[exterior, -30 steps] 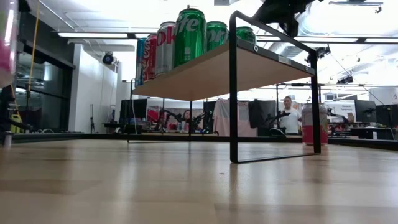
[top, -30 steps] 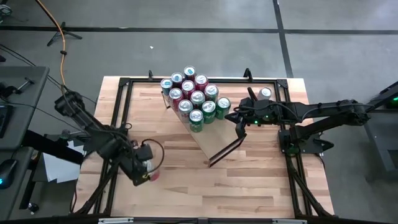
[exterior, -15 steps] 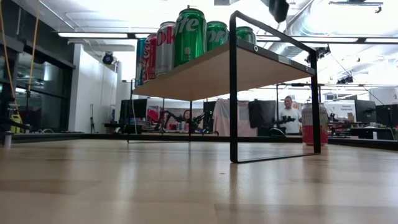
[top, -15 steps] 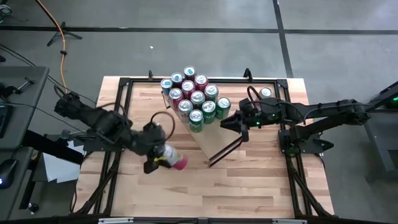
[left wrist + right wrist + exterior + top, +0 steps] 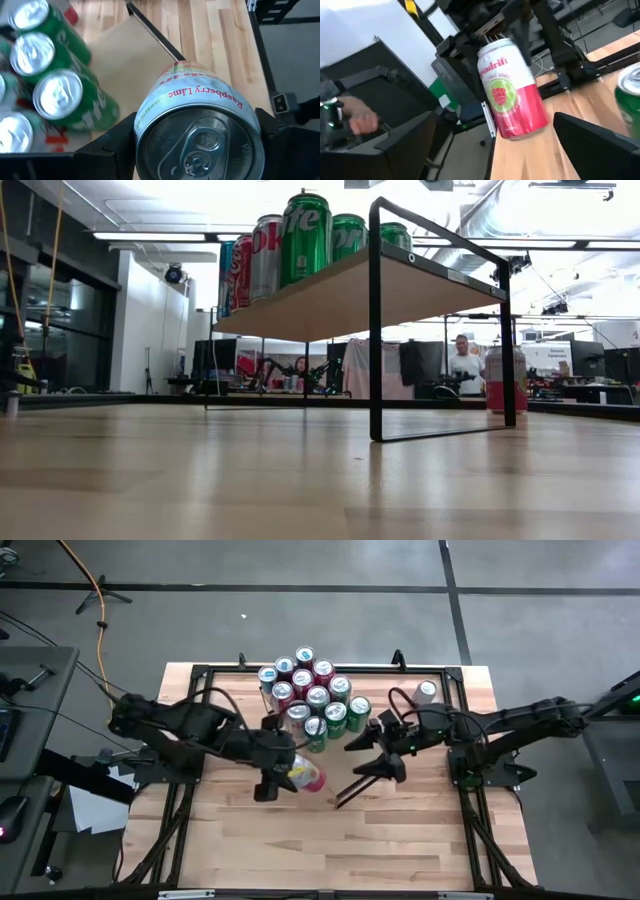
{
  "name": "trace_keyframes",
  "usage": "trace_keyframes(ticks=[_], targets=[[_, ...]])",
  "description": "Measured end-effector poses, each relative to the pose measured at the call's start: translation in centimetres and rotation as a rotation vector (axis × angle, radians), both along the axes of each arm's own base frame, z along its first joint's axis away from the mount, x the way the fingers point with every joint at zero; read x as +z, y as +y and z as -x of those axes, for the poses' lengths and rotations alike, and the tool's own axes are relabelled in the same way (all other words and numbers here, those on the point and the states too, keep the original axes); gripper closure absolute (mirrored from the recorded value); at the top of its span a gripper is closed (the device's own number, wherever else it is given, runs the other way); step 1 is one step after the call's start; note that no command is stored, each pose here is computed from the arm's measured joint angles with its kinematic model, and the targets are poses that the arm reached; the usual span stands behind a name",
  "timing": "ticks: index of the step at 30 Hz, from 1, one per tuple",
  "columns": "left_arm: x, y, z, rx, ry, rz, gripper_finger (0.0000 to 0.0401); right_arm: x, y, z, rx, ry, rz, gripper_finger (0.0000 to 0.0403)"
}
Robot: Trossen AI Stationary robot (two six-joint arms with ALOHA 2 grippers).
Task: Place canned beverage on shelf
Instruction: Put the bottom pink soda can on the shelf
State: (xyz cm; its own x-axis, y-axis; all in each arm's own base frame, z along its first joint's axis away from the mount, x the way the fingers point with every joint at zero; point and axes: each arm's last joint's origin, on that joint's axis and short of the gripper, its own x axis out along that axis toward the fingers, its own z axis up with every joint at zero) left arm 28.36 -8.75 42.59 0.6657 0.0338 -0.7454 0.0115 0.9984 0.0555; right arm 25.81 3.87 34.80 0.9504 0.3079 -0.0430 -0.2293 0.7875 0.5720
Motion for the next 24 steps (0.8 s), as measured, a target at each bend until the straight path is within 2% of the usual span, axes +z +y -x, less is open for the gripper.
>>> trace_keyframes(ticks=[2,6,9,12,17,24], targets=[[0.2,0.2,-0.6,-0.021,-0.004,-0.028,0.0203,0.3,0.2,-0.5,0.009,-0.005,0.041,0.0017],[0.5,0.4,-1.7,-0.057,-0.021,-0.086,0.0203,2.2,0.5,-1.8,0.011,-0.035,0.204,0.0028],[0.5,0.5,-2.4,-0.074,-0.023,-0.133,0.0203,3.0,0.3,-2.9,-0.004,0.053,0.339,0.0029],[0.2,0.7,-3.0,-0.081,-0.015,-0.180,0.0203,3.4,-0.1,-4.0,-0.021,0.160,0.428,0.0029],[-0.5,0.7,-3.8,-0.063,0.002,-0.253,0.0203,3.0,-0.4,-5.8,-0.001,0.287,0.466,0.0029],[-0.8,0.6,-4.3,-0.066,-0.001,-0.302,0.0203,1.6,-0.1,-7.8,0.029,0.331,0.465,0.0029]])
